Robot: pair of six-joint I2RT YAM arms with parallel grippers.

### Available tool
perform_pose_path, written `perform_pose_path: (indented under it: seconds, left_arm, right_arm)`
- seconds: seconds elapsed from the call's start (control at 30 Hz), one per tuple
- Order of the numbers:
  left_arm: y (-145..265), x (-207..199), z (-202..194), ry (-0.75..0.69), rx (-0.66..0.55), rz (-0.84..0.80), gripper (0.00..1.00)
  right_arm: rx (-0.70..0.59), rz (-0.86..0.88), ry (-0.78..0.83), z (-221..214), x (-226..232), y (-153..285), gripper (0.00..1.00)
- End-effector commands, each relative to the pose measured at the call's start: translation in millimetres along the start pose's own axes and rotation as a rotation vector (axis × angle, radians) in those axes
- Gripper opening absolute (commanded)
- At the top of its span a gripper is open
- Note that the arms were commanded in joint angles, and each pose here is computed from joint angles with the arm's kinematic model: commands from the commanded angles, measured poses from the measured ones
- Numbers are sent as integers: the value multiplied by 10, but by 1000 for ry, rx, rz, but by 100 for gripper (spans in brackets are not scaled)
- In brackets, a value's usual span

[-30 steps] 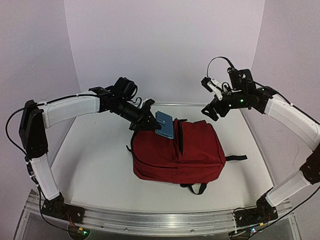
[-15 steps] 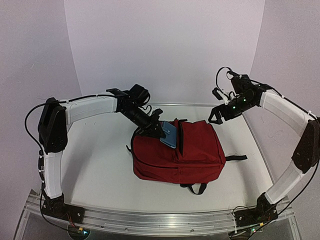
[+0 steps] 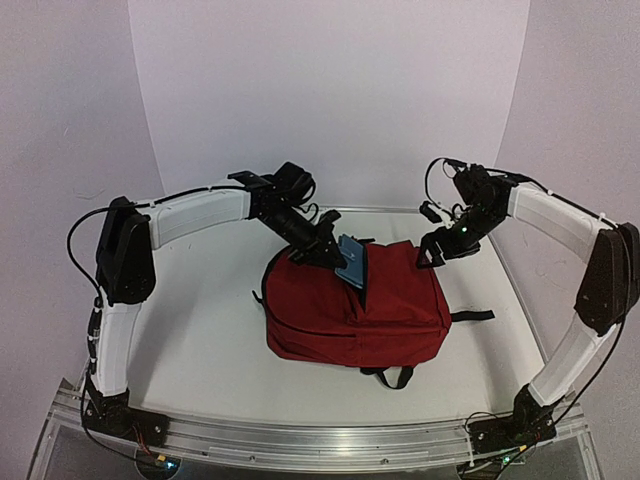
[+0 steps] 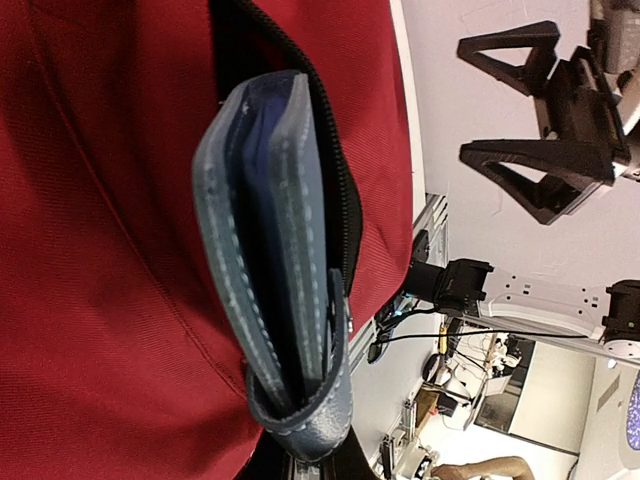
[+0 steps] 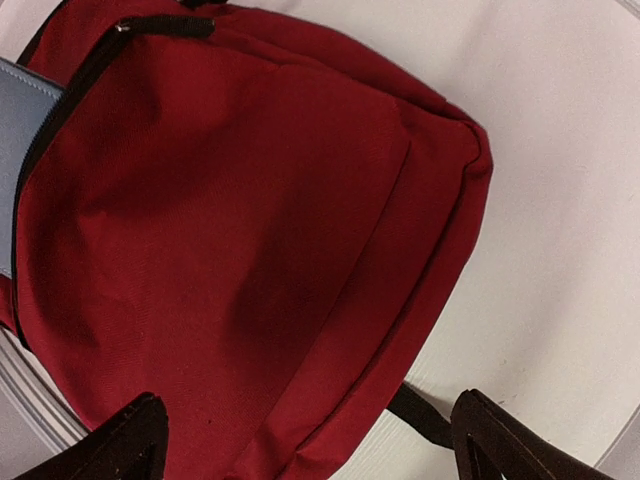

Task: Pack the student bag
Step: Place the stationery in the student bag.

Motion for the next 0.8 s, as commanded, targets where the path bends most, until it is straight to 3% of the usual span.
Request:
perform_pose_path:
  seconds: [0.0, 0.23, 0.47, 0.77]
  left_arm:
    - [-20, -96, 56, -18, -6, -38, 0]
    - [-266, 130, -31, 57, 12, -106, 0]
    - [-283, -76, 96, -91, -100, -336, 0]
    - [-270, -284, 167, -214, -112, -463, 0]
  right_arm:
    - [88, 101, -25, -144, 74, -53, 98]
    - [144, 177, -13, -217, 140, -114, 98]
    - [188, 229, 16, -308, 155, -247, 96]
    - [208, 429, -19, -234, 327, -271, 95]
Point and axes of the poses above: each gripper's point midway between its finger pads, its own y axis back along the fingers, its own x axis along the line the jaws close on, z = x × y, the point moved 4 cm from there along y, back along the fingers, and after that the axes turned 11 degrees about -y, right-handed, at the moved point
